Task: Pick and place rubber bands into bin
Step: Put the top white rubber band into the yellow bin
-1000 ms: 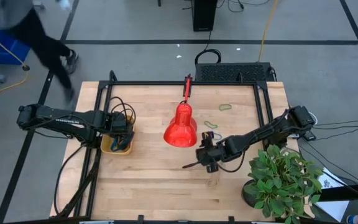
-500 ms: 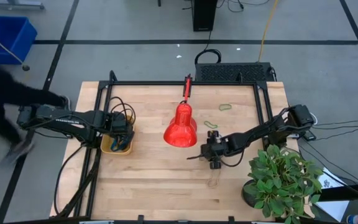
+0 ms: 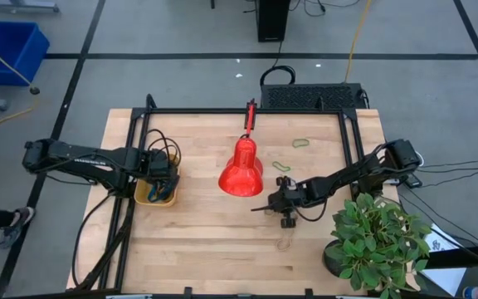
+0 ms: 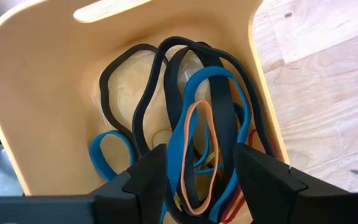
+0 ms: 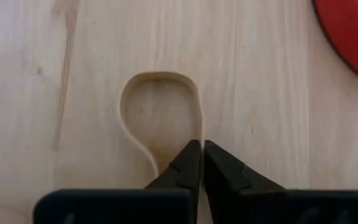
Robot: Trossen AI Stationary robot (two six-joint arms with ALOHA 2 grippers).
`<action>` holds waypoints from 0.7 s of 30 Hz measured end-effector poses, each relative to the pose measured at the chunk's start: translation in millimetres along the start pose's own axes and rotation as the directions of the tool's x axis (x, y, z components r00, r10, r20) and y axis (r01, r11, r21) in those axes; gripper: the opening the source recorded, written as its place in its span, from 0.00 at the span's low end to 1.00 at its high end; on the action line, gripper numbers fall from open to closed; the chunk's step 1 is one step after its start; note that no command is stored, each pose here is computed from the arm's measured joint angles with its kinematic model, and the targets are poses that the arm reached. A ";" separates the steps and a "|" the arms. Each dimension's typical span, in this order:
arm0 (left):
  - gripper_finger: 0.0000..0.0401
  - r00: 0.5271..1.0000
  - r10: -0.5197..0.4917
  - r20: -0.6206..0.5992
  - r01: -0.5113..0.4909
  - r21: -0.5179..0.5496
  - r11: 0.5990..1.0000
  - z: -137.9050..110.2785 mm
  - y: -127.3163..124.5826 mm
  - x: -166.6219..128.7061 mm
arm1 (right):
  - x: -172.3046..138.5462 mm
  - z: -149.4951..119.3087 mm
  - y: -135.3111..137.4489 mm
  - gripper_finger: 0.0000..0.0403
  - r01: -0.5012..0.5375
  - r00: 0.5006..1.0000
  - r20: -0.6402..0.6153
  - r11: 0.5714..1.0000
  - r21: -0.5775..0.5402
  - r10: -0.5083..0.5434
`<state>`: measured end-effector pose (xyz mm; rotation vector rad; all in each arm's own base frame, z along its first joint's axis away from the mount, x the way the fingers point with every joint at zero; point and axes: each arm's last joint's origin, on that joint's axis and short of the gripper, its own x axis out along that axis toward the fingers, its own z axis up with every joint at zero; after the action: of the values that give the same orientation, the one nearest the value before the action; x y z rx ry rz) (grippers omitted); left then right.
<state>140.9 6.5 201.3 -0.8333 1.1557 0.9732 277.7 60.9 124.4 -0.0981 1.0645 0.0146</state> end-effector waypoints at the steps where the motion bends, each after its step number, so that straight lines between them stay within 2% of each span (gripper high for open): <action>1: 0.47 1.000 -0.003 0.001 0.003 0.000 1.000 0.1 -0.2 0.0 | -0.5 2.0 0.2 0.02 -0.002 1.000 0.022 1.000 0.005 0.001; 5: 0.43 0.998 -0.061 0.014 0.060 0.051 0.997 2.0 -5.4 -0.4 | -11.1 12.7 -0.1 0.01 -0.017 0.992 0.129 1.000 0.019 0.015; 8: 0.39 0.985 -0.167 0.032 0.163 0.100 0.982 5.0 -13.8 -2.5 | -20.3 20.4 -0.6 0.01 -0.026 0.978 0.206 0.999 0.030 0.019; 11: 0.35 0.952 -0.299 0.073 0.286 0.150 0.946 9.4 -23.7 -7.4 | -32.8 30.8 -1.4 0.01 -0.039 0.949 0.316 0.998 0.042 0.024; 15: 0.30 0.867 -0.481 0.130 0.443 0.240 0.864 15.4 -38.8 -17.1 | -48.7 41.4 -2.6 0.00 -0.057 0.901 0.432 0.997 0.052 0.029; 21: 0.25 0.675 -0.718 0.172 0.630 0.373 0.681 15.4 -64.6 -35.6 | -62.7 53.6 -3.3 0.00 -0.076 0.825 0.564 0.995 0.059 0.029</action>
<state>202.3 -9.5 242.0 -0.7556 0.5930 0.2683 294.2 64.5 205.2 0.0110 0.4695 0.0482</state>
